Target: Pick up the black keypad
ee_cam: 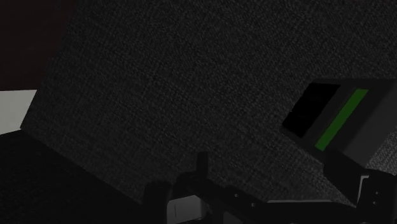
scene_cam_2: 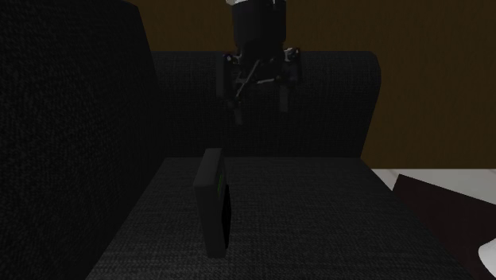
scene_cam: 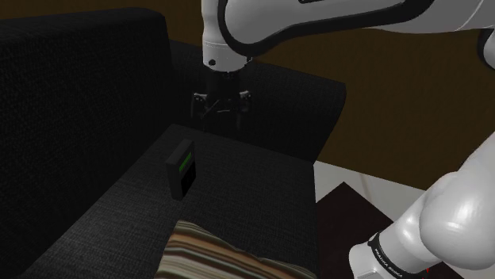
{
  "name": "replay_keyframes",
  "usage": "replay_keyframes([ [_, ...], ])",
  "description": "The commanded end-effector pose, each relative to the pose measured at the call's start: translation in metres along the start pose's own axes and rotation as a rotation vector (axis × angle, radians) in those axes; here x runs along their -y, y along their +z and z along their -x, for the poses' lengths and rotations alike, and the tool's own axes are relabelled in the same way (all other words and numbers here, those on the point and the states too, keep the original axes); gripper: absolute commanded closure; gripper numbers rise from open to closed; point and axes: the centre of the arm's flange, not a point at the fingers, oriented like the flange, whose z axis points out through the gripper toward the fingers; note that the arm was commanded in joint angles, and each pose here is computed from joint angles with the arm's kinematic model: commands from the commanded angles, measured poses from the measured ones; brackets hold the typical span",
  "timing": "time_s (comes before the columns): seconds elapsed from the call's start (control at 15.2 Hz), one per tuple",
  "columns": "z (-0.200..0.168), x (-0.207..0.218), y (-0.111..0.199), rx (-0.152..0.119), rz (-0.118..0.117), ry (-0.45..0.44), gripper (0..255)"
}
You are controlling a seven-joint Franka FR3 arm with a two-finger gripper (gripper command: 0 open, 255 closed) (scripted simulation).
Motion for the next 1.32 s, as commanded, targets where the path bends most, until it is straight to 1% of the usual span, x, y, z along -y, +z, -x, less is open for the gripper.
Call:
replay_keyframes([
  [0.0, -0.014, 0.022, 0.01, 0.013, -0.008, 0.027, 0],
  [0.33, -0.043, 0.077, 0.032, 0.044, -0.025, 0.086, 0],
  [0.4, -0.045, 0.081, 0.034, 0.047, -0.027, 0.091, 0],
  [0.86, -0.049, 0.083, 0.074, 0.047, -0.027, 0.091, 0],
  [0.99, -0.049, 0.083, 0.074, 0.047, -0.027, 0.091, 0],
  [1.06, -0.049, 0.083, 0.074, 0.047, -0.027, 0.091, 255],
  [1.25, -0.049, 0.082, 0.074, 0.047, -0.027, 0.091, 255],
])
